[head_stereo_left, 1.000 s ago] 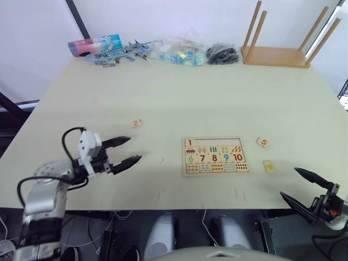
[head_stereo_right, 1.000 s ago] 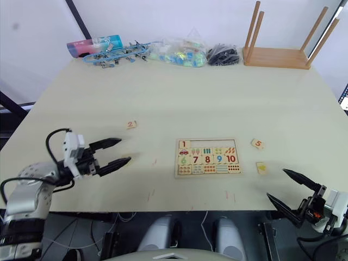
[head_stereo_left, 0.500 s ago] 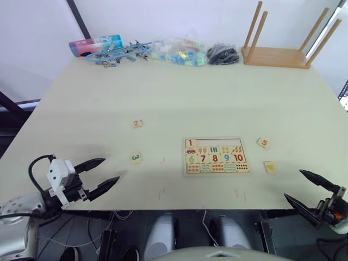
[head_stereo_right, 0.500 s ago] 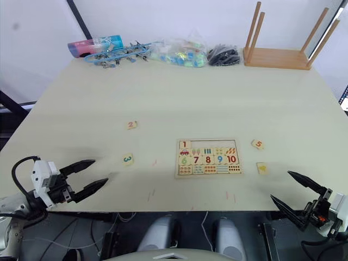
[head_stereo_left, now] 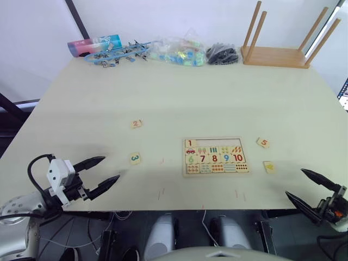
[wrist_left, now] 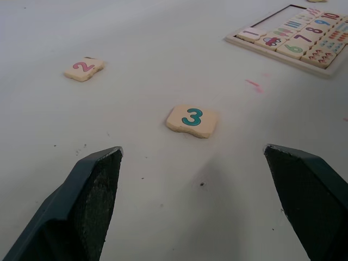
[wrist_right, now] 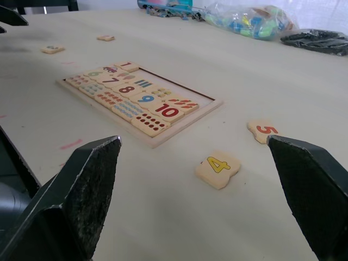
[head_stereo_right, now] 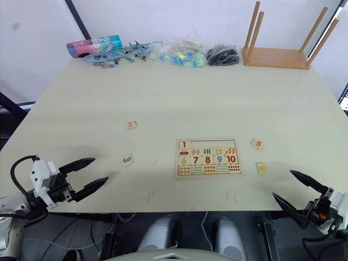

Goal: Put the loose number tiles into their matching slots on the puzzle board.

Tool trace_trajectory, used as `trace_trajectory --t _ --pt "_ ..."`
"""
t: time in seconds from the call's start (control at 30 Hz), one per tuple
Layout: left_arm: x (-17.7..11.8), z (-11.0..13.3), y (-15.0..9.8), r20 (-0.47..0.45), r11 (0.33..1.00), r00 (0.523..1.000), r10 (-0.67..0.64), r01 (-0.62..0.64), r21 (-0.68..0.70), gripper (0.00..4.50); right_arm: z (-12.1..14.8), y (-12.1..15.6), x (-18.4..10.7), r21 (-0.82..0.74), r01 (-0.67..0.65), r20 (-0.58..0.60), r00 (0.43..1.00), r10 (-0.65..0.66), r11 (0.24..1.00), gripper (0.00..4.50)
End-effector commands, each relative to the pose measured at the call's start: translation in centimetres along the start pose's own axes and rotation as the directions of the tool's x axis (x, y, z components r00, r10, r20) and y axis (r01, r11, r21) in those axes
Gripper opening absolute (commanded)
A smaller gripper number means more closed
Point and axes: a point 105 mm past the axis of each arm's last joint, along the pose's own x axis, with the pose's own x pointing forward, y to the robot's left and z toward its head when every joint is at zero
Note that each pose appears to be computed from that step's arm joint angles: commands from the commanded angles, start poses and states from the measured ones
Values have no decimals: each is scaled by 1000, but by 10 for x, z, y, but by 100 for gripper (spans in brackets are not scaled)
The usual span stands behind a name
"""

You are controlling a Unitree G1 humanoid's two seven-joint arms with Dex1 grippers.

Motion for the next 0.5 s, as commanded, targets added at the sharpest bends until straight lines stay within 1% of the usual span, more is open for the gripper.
trace_trajectory --t 0.03,0.13,0.27,0.5 --pt "1 9 0 39 999 999 -2 1 33 440 7 -10 -8 -60 43 -9 999 -43 997 450" --pt "2 9 1 47 1000 999 2 -3 28 440 6 -10 -9 -57 46 -13 999 -47 997 450" --pt "4 6 -2 33 999 999 -20 19 41 440 6 -10 -9 -58 49 -15 999 -50 997 450" --pt "6 8 2 42 999 999 -19 17 49 440 6 -12 -7 -59 51 -10 999 -52 997 450"
